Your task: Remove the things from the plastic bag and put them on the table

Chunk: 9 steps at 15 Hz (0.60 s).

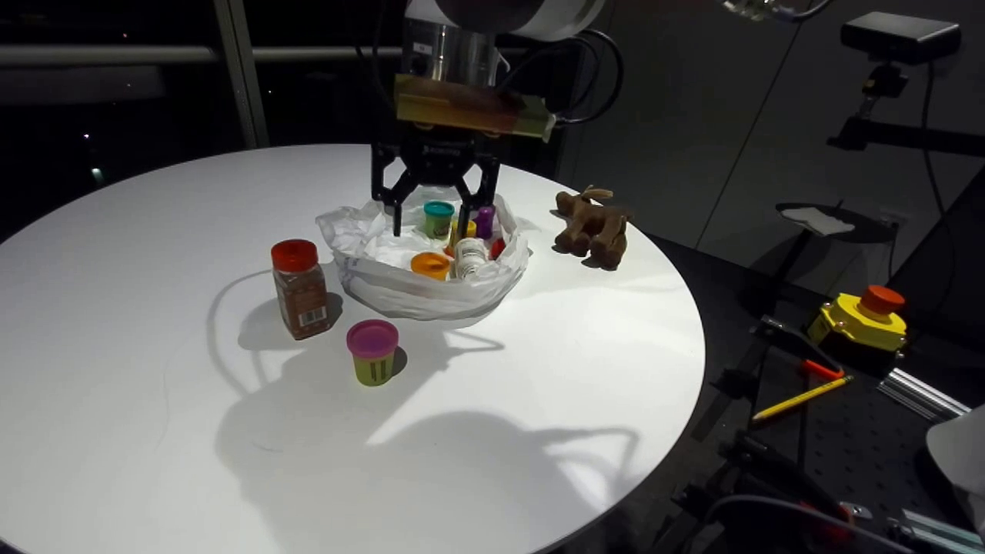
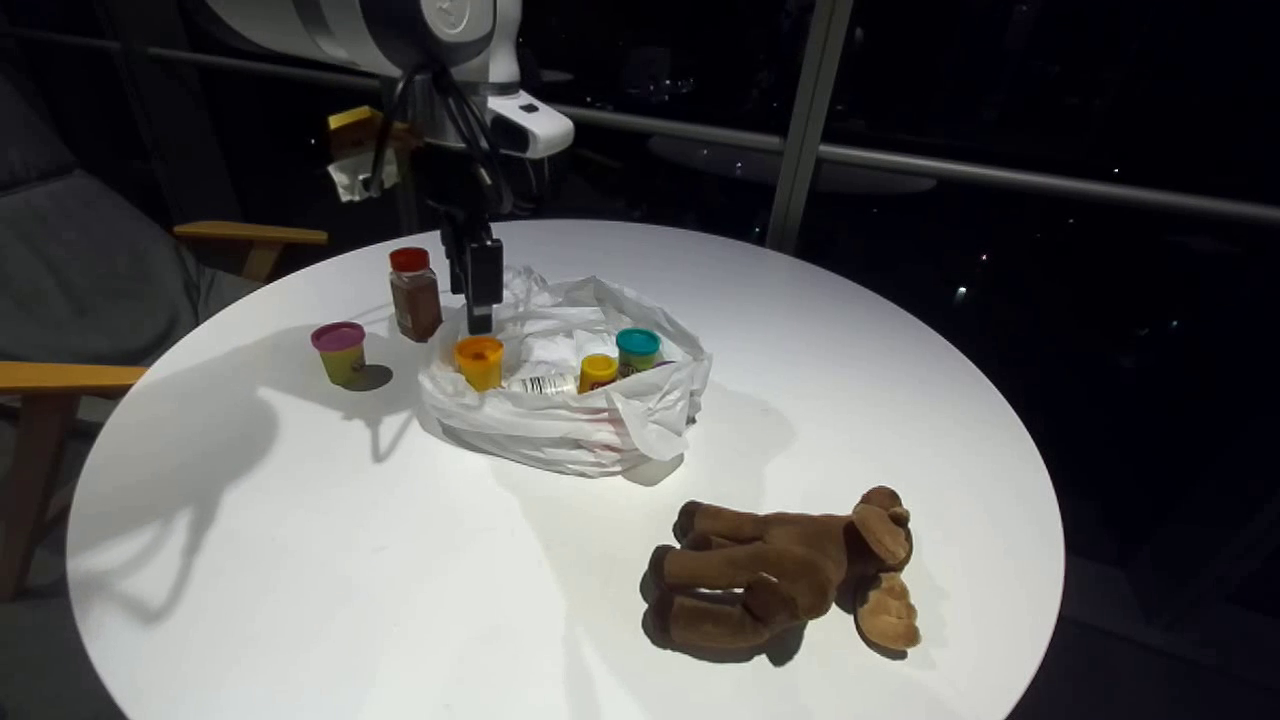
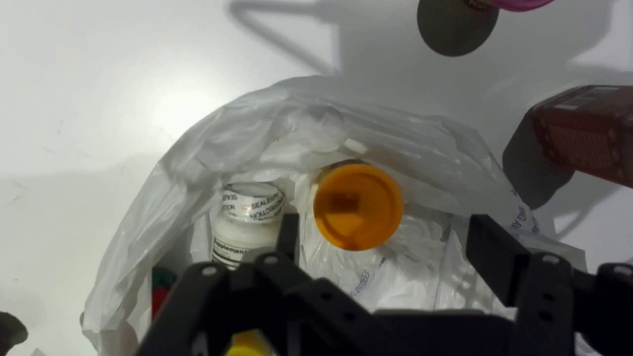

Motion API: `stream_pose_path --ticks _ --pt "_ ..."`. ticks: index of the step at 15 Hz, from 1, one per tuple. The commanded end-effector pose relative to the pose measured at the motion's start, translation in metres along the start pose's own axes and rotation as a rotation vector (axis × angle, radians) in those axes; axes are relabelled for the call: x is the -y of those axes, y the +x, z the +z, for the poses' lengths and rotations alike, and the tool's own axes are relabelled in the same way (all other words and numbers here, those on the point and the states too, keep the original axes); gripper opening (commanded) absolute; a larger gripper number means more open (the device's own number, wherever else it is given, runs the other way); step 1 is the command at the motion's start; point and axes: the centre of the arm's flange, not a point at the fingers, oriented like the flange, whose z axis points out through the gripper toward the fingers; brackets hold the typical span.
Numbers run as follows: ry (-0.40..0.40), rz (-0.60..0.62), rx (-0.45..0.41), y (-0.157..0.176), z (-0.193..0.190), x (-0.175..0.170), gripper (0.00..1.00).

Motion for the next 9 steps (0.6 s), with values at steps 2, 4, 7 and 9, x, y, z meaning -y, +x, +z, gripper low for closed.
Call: stream_pose_path --ticks 2,4,7,9 --pt "-0.022 -0.011 0.032 0.007 0.023 0.01 1.0" --pt "-0.022 -0.006 0.031 0.011 0.03 0.011 1.0" --pt "-0.01 0.002 0.036 0.017 0.035 0.013 1.0" --pt "-0.009 0.007 0.039 0.019 0.038 0.014 1.0"
